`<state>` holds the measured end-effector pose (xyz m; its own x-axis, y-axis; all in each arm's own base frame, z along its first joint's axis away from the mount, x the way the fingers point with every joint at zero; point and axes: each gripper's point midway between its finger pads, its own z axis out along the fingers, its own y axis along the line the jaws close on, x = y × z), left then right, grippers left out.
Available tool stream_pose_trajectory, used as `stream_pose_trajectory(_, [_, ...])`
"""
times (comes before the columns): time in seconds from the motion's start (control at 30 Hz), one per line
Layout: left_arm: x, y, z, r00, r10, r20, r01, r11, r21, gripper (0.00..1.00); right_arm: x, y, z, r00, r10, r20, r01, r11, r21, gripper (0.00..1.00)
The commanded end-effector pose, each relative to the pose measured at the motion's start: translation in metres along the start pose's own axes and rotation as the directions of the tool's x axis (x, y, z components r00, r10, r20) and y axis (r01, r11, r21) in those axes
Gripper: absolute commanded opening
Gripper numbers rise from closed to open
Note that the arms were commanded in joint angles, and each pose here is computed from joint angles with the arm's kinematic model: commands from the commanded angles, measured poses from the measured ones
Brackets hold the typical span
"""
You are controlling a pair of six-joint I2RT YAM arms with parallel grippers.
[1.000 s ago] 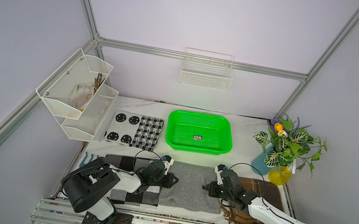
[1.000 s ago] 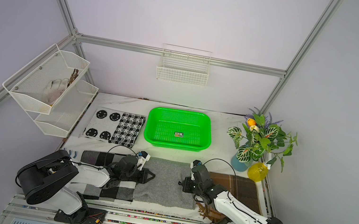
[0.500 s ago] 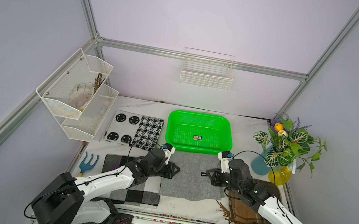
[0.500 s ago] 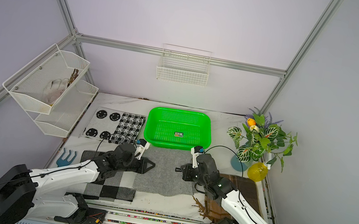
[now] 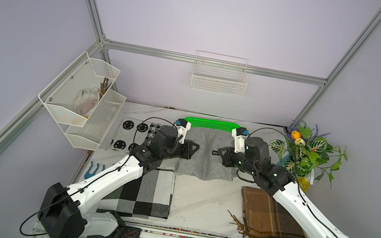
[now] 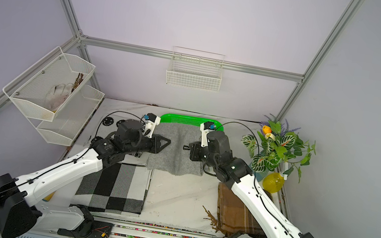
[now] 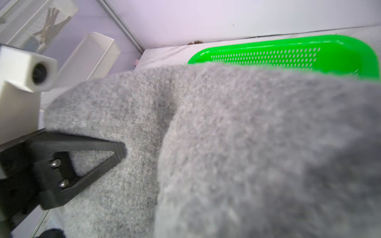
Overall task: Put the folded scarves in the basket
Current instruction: Place the scarf in the basket.
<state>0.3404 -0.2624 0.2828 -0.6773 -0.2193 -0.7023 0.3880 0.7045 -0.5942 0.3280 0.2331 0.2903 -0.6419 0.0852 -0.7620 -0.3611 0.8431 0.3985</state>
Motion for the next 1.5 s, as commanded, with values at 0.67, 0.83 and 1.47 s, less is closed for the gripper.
stream_pose_trajectory(0.67, [-0.061, 0.121, 0.164, 0.989, -0.120, -0.090, 0.120, 0.993, -0.006, 0.00, -0.055, -0.121, 0.162, 0.996, 0.004, -0.090, 0.021, 0.961, 0.277, 0.00])
stream_pose_trajectory(0.83, [-0.041, 0.149, 0.183, 0.980, -0.142, -0.136, 0.135, 0.989, -0.063, 0.00, -0.031, -0.152, 0.186, 0.985, 0.048, -0.165, 0.007, 0.947, 0.322, 0.00])
stream_pose_trajectory(1.47, [0.007, 0.216, 0.191, 0.965, -0.138, -0.224, 0.073, 0.959, -0.275, 0.00, 0.028, -0.213, 0.205, 0.943, 0.078, -0.323, 0.095, 0.869, 0.485, 0.00])
